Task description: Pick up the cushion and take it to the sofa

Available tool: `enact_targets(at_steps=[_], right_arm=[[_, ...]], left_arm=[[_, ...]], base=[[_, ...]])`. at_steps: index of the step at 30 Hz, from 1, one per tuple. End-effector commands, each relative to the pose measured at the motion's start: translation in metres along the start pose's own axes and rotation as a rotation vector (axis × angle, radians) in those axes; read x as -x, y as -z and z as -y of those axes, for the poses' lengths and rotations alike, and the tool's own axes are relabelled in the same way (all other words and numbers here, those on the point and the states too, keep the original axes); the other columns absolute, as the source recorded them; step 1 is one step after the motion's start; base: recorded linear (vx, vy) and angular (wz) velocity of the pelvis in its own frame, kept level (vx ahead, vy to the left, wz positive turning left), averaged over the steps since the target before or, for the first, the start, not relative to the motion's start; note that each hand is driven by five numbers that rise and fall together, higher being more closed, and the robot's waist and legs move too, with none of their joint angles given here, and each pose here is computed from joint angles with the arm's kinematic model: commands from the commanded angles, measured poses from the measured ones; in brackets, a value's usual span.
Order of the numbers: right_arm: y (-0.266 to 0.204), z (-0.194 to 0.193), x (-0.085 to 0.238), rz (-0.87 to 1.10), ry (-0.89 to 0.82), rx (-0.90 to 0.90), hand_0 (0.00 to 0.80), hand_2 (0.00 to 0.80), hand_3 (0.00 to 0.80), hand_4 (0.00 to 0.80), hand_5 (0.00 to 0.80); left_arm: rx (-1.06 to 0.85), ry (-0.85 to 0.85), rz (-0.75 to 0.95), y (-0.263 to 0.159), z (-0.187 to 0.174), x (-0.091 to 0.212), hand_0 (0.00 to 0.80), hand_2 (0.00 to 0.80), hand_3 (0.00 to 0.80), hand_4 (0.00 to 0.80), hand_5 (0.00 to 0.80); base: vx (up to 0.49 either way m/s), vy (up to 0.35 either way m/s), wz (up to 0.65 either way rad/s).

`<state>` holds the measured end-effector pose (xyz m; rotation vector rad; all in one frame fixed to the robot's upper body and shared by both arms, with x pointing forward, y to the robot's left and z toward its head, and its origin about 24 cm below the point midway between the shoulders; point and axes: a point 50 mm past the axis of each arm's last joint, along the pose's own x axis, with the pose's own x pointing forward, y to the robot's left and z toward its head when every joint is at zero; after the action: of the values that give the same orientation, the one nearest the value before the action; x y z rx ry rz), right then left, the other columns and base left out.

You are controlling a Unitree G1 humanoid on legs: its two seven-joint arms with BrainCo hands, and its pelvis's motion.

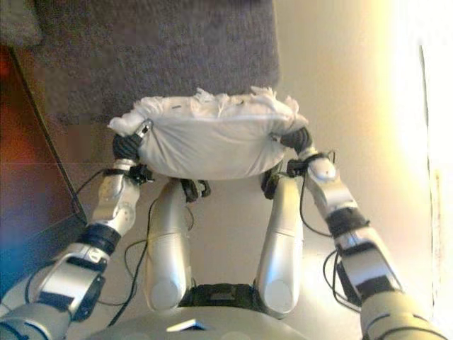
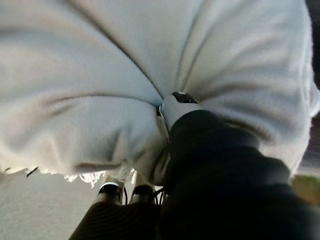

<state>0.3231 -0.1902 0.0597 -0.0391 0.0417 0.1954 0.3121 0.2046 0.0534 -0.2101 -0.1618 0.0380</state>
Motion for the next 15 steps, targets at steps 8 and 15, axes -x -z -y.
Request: enact_targets(at_steps=[8, 15], right_arm=[[-0.032, -0.01, 0.011, 0.199, -0.019, -0.113, 0.8, 0.8, 0.8, 0.8, 0.8], [-0.01, -0.015, 0.033, 0.172, 0.016, -0.225, 0.8, 0.8, 0.8, 0.8, 0.8]], left_arm=[[0.092, 0.069, 0.123, -0.036, 0.015, -0.004, 0.8, 0.8, 0.8, 0.8, 0.8], [0.063, -0.002, 0.053, -0.021, 0.001, 0.024, 0.8, 0.8, 0.8, 0.8, 0.8]], base=[[0.122, -0.139, 0.08], [0.15, -0.137, -0.03]])
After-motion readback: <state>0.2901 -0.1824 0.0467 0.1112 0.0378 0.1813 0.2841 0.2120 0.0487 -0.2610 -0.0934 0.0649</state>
